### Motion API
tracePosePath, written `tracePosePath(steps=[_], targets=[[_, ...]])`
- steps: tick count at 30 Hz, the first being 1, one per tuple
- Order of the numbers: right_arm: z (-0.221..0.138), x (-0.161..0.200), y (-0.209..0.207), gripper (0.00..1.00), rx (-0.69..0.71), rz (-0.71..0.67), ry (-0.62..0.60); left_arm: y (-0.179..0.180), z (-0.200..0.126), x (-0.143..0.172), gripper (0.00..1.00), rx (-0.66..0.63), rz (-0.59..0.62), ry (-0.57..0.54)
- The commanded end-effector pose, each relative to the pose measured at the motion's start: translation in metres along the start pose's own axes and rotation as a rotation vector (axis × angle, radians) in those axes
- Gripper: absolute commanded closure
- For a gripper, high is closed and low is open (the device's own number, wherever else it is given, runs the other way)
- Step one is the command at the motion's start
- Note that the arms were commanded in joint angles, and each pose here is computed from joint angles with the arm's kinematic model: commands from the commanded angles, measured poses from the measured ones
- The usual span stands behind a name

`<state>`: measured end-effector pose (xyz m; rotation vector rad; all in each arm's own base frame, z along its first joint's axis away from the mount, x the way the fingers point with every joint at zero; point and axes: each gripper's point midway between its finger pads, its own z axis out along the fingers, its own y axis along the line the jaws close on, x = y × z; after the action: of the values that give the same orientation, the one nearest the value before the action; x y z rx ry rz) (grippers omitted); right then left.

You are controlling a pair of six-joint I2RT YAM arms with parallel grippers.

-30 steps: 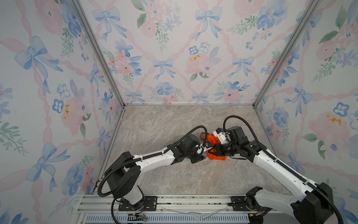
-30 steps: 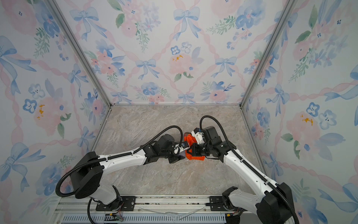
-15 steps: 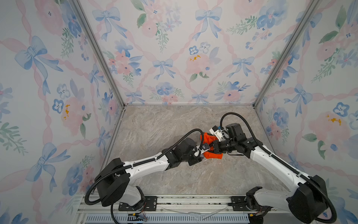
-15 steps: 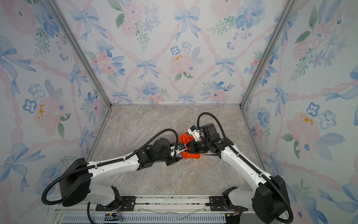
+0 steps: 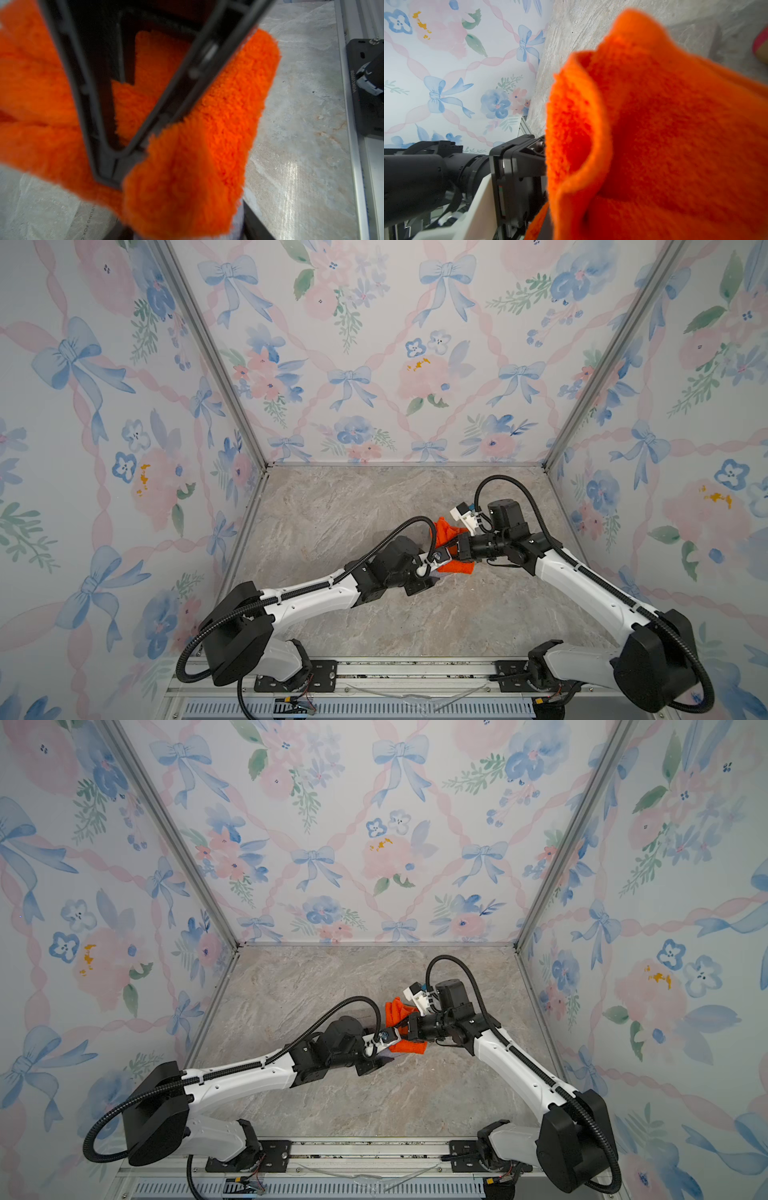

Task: Wipe the eyeglass case
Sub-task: Wipe the dirt from the eyeglass case.

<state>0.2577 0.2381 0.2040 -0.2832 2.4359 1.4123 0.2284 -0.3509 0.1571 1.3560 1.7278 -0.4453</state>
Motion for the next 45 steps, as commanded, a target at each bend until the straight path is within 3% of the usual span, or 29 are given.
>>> tracePosePath(steps=[1, 8, 16, 23, 29, 34, 37, 41, 45], targets=[[-0.015, -0.008, -0.023, 1.0, 0.03, 0.071, -0.038, 0.01, -0.024, -0.059, 0.87, -0.023, 0.02, -0.226], [0.027, 0.019, 0.015, 1.0, -0.074, 0.018, 0.077, 0.02, -0.027, -0.059, 0.87, -0.045, -0.015, -0.241], [-0.013, -0.003, -0.014, 1.0, 0.005, 0.048, 0.013, 0.023, -0.034, -0.06, 0.87, -0.059, -0.012, -0.253], [0.036, 0.012, 0.023, 1.0, -0.11, 0.042, 0.062, 0.027, -0.035, -0.063, 0.87, -0.069, -0.028, -0.261], [-0.005, 0.005, -0.026, 1.0, 0.02, 0.095, 0.029, 0.031, -0.041, -0.06, 0.87, -0.078, -0.034, -0.261], [0.021, 0.017, 0.002, 1.0, -0.027, 0.022, 0.048, 0.037, -0.043, -0.061, 0.87, -0.093, -0.049, -0.268], [0.021, 0.017, -0.013, 1.0, 0.012, 0.046, 0.054, 0.038, -0.042, -0.061, 0.87, -0.091, -0.07, -0.271], [-0.015, 0.006, -0.038, 1.0, 0.084, 0.073, -0.009, 0.04, -0.044, -0.058, 0.86, -0.055, -0.11, -0.257], [-0.048, -0.01, -0.036, 1.0, 0.133, 0.034, -0.072, 0.043, -0.046, -0.052, 0.86, -0.07, -0.128, -0.24]])
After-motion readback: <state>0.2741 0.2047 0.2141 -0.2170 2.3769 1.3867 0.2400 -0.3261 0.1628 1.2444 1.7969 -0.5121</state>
